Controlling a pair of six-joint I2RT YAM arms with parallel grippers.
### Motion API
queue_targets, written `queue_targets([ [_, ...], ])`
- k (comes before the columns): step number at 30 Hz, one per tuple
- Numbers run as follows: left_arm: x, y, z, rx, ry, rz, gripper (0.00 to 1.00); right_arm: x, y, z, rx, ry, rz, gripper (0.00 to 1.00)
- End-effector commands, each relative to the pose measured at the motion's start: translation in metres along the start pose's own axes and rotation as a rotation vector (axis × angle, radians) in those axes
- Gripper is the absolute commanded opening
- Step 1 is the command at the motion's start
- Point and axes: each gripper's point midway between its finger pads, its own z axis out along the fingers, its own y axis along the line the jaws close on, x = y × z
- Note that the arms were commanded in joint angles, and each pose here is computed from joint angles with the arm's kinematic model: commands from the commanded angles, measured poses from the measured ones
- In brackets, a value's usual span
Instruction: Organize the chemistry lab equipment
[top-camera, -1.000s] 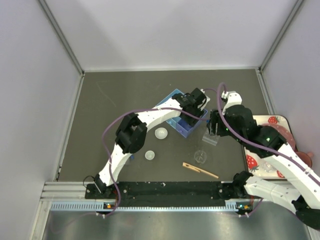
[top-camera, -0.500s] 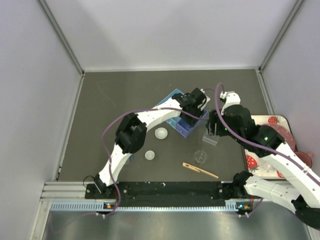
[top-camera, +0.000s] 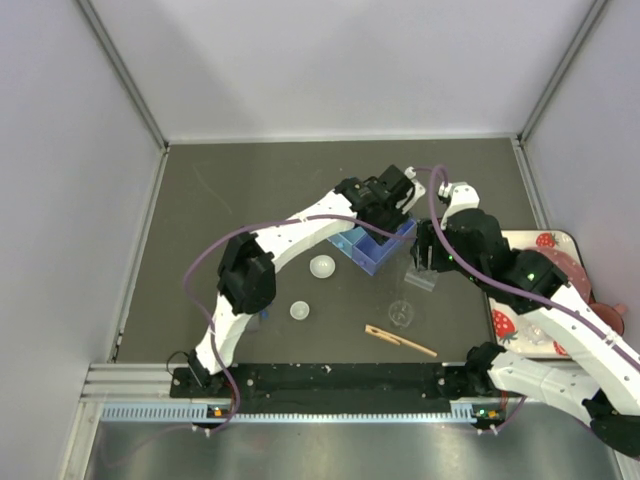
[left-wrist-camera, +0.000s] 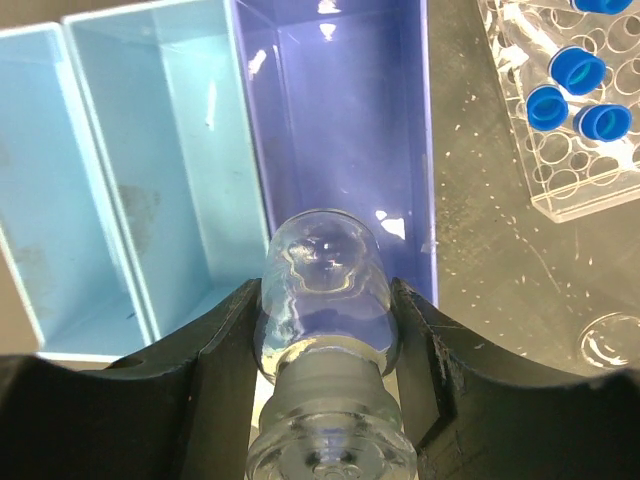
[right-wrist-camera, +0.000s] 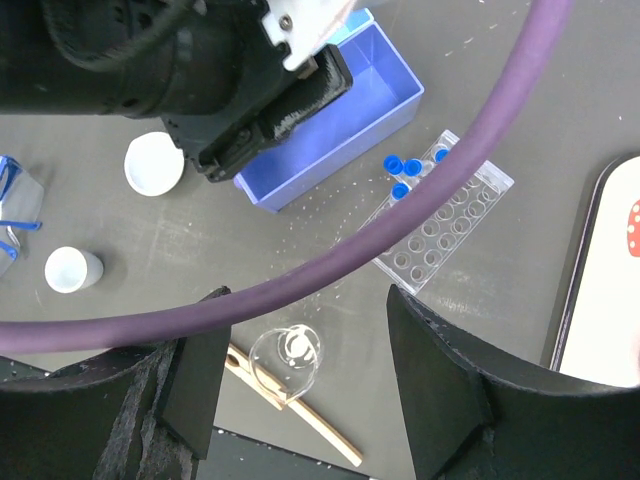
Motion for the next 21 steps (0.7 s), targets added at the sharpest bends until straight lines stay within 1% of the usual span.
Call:
queue_targets([
  [1, -0.035, 0.016, -0.049, -0.048, -0.128, 0.107, 0.00, -0.023, 0.011, -0.008, -0.045, -0.073, 0.017, 0.63],
  [6, -0.033, 0.032, -0.047, -0.121, -0.120, 0.225, 0.00, -0.025, 0.014, -0.010, -0.063, -0.077, 0.017, 0.63],
  [8, -0.031, 0.028, -0.046, -0.085, -0.124, 0.324, 0.00, -0.023, 0.014, -0.010, -0.064, -0.074, 0.016, 0.63],
  [9, -0.024, 0.021, -0.042, -0.035, -0.112, 0.371, 0.00, -0.023, 0.014, -0.010, -0.067, -0.074, 0.015, 0.63],
  [10, -0.026, 0.022, -0.044, -0.034, -0.121, 0.422, 0.00, -0.023, 0.014, -0.010, -0.068, -0.074, 0.015, 0.63],
  [12, -0.027, 0.021, -0.042, -0.029, -0.135, 0.455, 0.00, -0.023, 0.015, -0.010, -0.073, -0.072, 0.013, 0.63],
  [15, -0.030, 0.013, -0.046, 0.020, -0.176, 0.538, 0.00, -0.022, 0.015, -0.010, -0.074, -0.067, 0.008, 0.63],
  [20, -0.031, -0.015, -0.053, 0.148, -0.283, 0.732, 0.00, -0.019, 0.016, -0.009, -0.076, -0.057, 0.005, 0.63],
  [21, -0.026, -0.017, -0.050, 0.167, -0.279, 0.762, 0.00, -0.019, 0.016, -0.008, -0.075, -0.056, 0.005, 0.63],
])
